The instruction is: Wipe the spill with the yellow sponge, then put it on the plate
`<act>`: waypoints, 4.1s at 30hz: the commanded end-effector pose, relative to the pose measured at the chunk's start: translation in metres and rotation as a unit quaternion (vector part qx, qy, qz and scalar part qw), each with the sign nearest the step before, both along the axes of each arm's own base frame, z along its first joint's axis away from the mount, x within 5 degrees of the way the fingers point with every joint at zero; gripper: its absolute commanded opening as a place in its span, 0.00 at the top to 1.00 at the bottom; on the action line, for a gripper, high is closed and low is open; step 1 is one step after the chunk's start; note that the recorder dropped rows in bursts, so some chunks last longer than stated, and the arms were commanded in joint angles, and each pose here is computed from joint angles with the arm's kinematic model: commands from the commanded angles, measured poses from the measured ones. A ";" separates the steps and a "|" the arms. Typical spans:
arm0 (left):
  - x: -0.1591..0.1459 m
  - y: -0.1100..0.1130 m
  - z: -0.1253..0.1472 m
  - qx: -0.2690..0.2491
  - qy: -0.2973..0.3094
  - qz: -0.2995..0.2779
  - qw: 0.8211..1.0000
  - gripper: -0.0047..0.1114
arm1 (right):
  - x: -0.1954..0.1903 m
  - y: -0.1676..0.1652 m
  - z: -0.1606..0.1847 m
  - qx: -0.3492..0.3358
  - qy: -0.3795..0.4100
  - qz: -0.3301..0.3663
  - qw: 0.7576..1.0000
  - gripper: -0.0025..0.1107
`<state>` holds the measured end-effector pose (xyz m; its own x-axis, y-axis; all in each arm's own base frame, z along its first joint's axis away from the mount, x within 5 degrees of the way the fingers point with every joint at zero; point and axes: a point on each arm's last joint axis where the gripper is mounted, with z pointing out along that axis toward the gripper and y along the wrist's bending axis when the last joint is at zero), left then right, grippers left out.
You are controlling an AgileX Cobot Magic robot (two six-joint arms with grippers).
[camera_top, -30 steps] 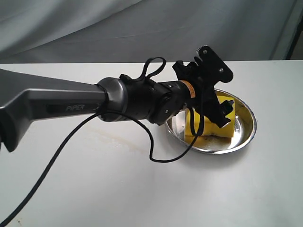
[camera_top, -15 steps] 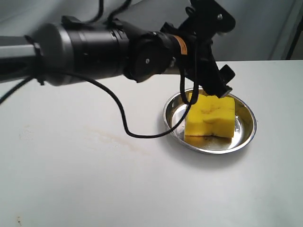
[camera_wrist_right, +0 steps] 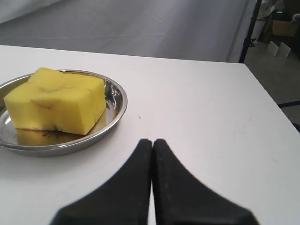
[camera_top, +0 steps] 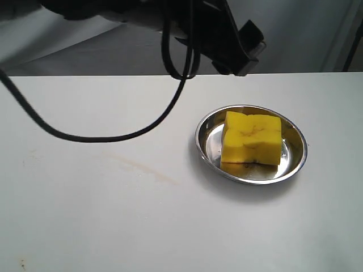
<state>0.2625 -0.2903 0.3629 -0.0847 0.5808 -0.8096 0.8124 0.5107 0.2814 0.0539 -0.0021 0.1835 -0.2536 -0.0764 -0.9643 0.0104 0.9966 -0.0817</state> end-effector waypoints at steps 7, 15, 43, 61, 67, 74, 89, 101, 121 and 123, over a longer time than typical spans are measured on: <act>-0.035 0.038 0.031 0.056 0.052 0.003 0.997 0.33 | 0.000 0.000 -0.001 -0.001 -0.003 0.000 1.000 0.98; -0.060 0.070 0.051 0.097 0.072 0.010 0.993 0.33 | 0.000 0.000 -0.001 -0.001 -0.003 0.000 1.000 0.98; -0.139 0.167 0.102 0.074 0.057 0.057 0.994 0.36 | 0.000 0.000 -0.001 -0.001 -0.003 0.000 1.000 0.98; -0.189 0.209 0.060 0.023 0.122 0.053 0.991 0.36 | 0.000 0.000 -0.001 -0.001 -0.003 0.000 1.000 0.98; -0.209 0.221 0.048 -0.036 0.124 0.033 0.991 0.36 | 0.000 0.000 -0.001 -0.001 -0.003 0.000 1.000 0.98; -0.224 0.233 0.028 -0.084 0.121 0.028 0.989 0.36 | 0.000 0.000 -0.001 -0.001 -0.003 0.000 1.000 0.98; -0.223 0.234 -0.019 -0.102 0.115 0.035 0.988 0.96 | 0.000 0.000 -0.001 -0.001 -0.003 0.000 1.000 0.98; -0.213 0.226 -0.036 -0.123 0.092 0.041 0.987 0.96 | 0.000 0.000 -0.001 -0.001 -0.003 0.000 1.000 0.98; -0.214 0.227 -0.036 -0.122 0.087 0.041 0.988 0.96 | 0.000 0.000 -0.001 -0.001 -0.003 0.000 1.000 0.98; -0.214 0.229 -0.035 -0.122 0.080 0.042 0.988 0.96 | 0.000 0.000 -0.001 -0.001 -0.003 0.000 1.000 0.98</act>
<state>0.0491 -0.0637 0.3269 -0.2812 0.3687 -0.8860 0.7923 0.6101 0.0024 0.0539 -0.0021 0.1835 -0.2536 -0.0764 -0.9643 0.0104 0.9966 -0.0817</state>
